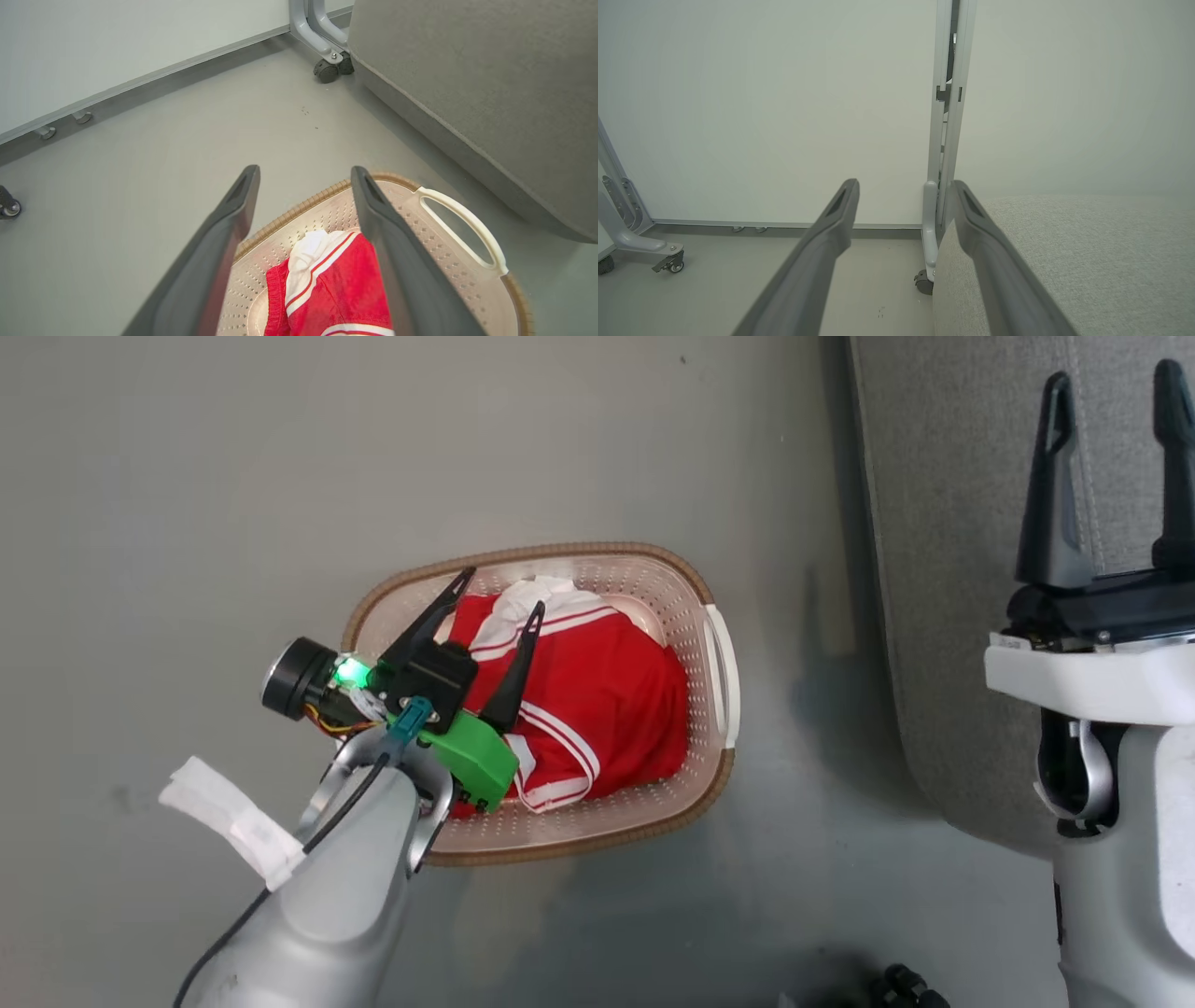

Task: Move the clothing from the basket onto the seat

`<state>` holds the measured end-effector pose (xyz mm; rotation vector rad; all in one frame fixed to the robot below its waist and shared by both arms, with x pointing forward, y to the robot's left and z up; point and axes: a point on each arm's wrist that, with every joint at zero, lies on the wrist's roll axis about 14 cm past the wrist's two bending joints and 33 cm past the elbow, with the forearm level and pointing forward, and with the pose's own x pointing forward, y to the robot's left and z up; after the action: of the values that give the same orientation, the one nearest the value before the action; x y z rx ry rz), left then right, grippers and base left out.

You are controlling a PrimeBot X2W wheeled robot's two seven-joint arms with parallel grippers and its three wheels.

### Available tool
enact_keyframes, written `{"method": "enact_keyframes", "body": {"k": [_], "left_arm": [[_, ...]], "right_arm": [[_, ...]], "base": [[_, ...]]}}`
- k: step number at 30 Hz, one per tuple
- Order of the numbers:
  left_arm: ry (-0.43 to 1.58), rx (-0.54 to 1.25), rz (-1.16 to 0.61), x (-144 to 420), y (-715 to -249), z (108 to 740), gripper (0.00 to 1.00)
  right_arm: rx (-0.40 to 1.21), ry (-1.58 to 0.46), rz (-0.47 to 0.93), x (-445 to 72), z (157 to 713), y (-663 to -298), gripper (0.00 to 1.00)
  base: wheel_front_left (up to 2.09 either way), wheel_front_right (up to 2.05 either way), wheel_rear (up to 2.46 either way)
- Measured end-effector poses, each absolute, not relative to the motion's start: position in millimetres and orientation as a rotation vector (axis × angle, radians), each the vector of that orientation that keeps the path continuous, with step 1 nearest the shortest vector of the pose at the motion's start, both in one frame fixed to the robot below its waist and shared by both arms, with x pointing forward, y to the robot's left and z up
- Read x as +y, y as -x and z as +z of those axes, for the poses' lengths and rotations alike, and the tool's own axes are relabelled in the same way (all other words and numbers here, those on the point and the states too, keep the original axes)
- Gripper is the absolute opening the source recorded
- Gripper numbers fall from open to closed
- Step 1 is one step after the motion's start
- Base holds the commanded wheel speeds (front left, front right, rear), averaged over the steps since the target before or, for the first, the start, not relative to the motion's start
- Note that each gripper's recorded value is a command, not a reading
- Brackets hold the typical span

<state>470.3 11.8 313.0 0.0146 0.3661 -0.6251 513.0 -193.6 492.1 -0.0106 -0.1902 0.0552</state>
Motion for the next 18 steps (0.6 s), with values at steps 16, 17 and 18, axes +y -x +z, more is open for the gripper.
{"method": "enact_keyframes", "body": {"k": [16,17,18], "left_arm": [[-0.217,0.747,-0.894,4,-441,131,1.00],[-0.212,0.754,-0.906,0,-440,125,1.00],[-0.207,0.765,-0.913,-3,-438,118,1.00]], "right_arm": [[-0.051,0.032,-0.052,-239,410,-532,1.00],[-0.038,0.032,-0.061,-242,405,-530,1.00],[-0.025,0.037,-0.068,-245,400,-529,1.00]], "base": [[0.00,0.00,0.00],[0.00,0.00,0.00],[0.00,0.00,0.00]]}}
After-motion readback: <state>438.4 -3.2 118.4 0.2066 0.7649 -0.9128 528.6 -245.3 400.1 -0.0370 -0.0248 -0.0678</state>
